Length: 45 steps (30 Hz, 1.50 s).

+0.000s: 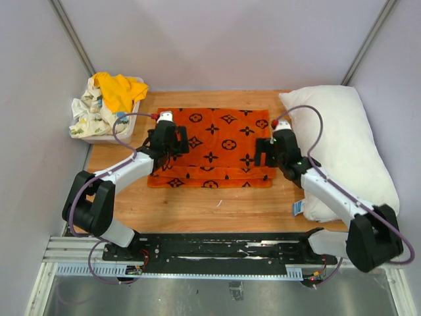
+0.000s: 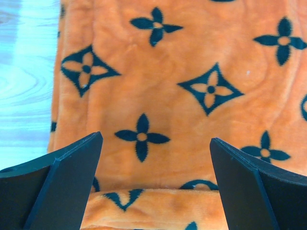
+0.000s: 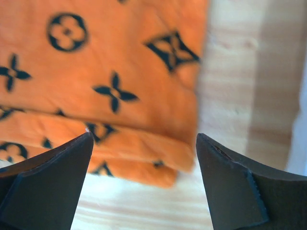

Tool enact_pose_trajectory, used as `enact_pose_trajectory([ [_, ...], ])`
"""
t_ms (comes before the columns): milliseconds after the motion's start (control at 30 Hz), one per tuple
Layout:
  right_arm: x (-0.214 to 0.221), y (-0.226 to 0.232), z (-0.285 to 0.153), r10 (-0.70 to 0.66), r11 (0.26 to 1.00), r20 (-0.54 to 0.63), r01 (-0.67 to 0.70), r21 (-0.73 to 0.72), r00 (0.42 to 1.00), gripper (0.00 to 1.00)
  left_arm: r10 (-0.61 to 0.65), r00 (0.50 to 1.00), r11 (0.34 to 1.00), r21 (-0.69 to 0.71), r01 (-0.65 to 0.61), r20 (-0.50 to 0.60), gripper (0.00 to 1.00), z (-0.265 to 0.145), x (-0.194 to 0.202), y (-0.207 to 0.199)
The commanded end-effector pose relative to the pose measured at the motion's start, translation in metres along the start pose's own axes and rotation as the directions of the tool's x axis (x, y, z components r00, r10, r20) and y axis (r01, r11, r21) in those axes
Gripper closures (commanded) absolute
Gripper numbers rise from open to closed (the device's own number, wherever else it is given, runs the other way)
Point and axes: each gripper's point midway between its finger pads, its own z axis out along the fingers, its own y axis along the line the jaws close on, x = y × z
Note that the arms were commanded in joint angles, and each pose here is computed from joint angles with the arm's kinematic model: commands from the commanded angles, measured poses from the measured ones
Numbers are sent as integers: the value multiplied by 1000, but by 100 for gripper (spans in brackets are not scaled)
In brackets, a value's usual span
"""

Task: Remove the pillowcase from the pillow
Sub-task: Fold the pillowcase at the center of the board.

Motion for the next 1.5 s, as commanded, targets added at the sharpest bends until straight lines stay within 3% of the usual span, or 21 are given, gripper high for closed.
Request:
enact_pose_trajectory([
  [0,-23,33,21,-88,994,-14,89,58,996,11,-9,1000,989,-150,12,17,1,-3,8,28],
  [200,9,57,62,-178,974,-205,202,102,962,12,12,997,979,-203,-27,-78,1,7,41,33],
  [500,52,62,63,-202,975,-289,219,30,936,13,45,986,978,-194,-76,-158,1,-1,78,39],
  [767,77,69,51,-177,984,-324,174,-38,929,14,24,986,986,-160,-50,-163,1,-21,92,38],
  [1133,81,79,11,-190,982,-296,174,-80,936,14,-46,993,997,-70,39,-106,1,-50,79,26],
  [1467,113,68,-8,-189,980,-342,155,-123,920,13,-124,988,992,0,124,-96,1,-70,83,22],
])
